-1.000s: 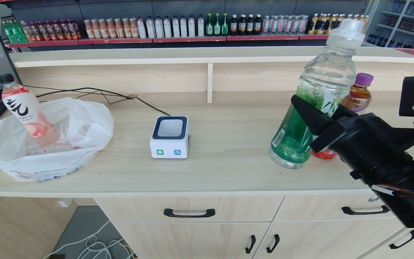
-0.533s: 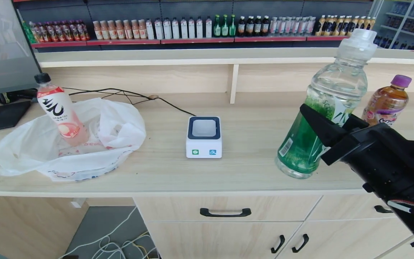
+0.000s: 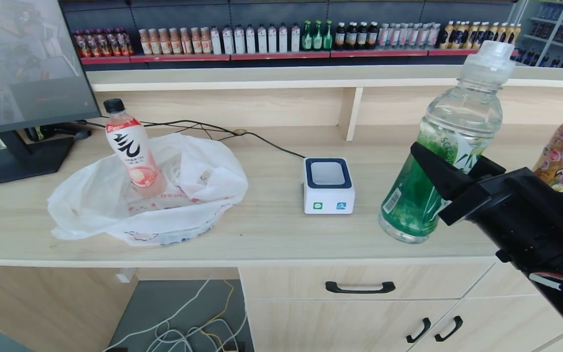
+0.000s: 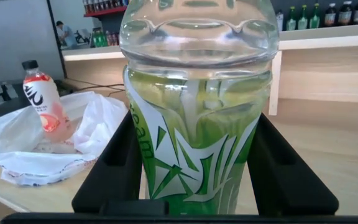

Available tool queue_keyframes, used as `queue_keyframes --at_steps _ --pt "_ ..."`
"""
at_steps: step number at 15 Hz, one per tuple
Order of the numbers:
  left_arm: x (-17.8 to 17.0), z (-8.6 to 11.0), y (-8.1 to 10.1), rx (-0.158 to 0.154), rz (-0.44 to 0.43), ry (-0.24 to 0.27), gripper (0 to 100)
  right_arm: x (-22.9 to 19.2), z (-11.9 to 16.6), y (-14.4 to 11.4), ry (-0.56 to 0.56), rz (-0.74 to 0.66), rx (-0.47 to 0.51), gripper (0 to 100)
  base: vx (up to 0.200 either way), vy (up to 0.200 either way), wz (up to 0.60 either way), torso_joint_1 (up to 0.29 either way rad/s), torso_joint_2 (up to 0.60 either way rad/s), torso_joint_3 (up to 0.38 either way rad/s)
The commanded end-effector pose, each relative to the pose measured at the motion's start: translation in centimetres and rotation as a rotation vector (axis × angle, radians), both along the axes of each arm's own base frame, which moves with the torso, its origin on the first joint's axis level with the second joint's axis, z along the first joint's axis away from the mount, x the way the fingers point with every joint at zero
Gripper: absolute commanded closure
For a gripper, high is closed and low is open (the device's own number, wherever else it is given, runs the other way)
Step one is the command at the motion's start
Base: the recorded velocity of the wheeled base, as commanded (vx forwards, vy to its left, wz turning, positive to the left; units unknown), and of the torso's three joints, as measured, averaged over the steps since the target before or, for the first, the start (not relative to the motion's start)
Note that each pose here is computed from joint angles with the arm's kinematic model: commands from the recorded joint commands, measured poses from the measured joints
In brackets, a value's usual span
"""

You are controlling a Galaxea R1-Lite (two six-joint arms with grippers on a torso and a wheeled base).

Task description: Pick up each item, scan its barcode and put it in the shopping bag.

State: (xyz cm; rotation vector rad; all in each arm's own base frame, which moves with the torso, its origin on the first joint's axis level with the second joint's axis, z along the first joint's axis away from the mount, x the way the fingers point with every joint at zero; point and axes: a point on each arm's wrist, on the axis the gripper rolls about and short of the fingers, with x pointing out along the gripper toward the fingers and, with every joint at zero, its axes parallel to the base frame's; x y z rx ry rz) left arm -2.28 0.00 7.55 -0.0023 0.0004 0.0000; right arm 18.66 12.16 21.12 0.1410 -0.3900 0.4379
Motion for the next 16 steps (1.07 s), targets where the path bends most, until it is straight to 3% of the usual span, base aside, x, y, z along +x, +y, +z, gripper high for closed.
queue_keyframes --at_steps 1,5,7,8,10,12,13,16 --pt "0.0 0.0 0.0 -0.001 0.000 0.000 0 0.3 0.3 0.0 -0.017 -0.015 -0.005 100 0.000 0.200 0.00 0.002 0.00 0.002" --pt "0.0 0.0 0.0 -0.001 0.000 0.000 0 0.8 0.8 -0.8 -0.055 -0.027 -0.029 100 0.000 0.200 0.00 0.005 0.00 0.005" --pt "0.0 0.0 0.0 0.001 0.000 0.000 0 1.0 -0.1 -2.2 -0.070 -0.039 -0.145 100 0.000 0.200 0.00 0.002 0.00 0.000" --pt "0.0 0.0 0.0 0.001 0.000 0.000 0 1.0 -0.1 -2.2 -0.070 -0.039 -0.145 100 0.000 0.000 0.00 0.000 0.00 0.000" --pt "0.0 0.0 0.0 0.002 0.000 0.000 0 2.0 0.0 -3.1 -0.145 -0.009 -0.269 100 0.000 0.000 0.00 0.000 0.00 0.000" --pt "0.0 0.0 0.0 0.001 0.000 0.000 0 2.9 0.3 -2.7 -0.170 0.007 -0.281 100 0.000 0.000 0.00 0.000 0.00 0.000" --pt "0.0 0.0 0.0 0.002 0.000 0.000 0 4.1 2.1 -2.2 -0.258 0.007 -0.281 100 0.000 0.000 0.00 0.000 0.00 0.000" --pt "0.0 0.0 0.0 0.001 0.000 0.000 0 5.7 2.6 -3.2 -0.344 0.023 -0.434 100 0.000 0.000 0.00 0.000 0.00 0.000"
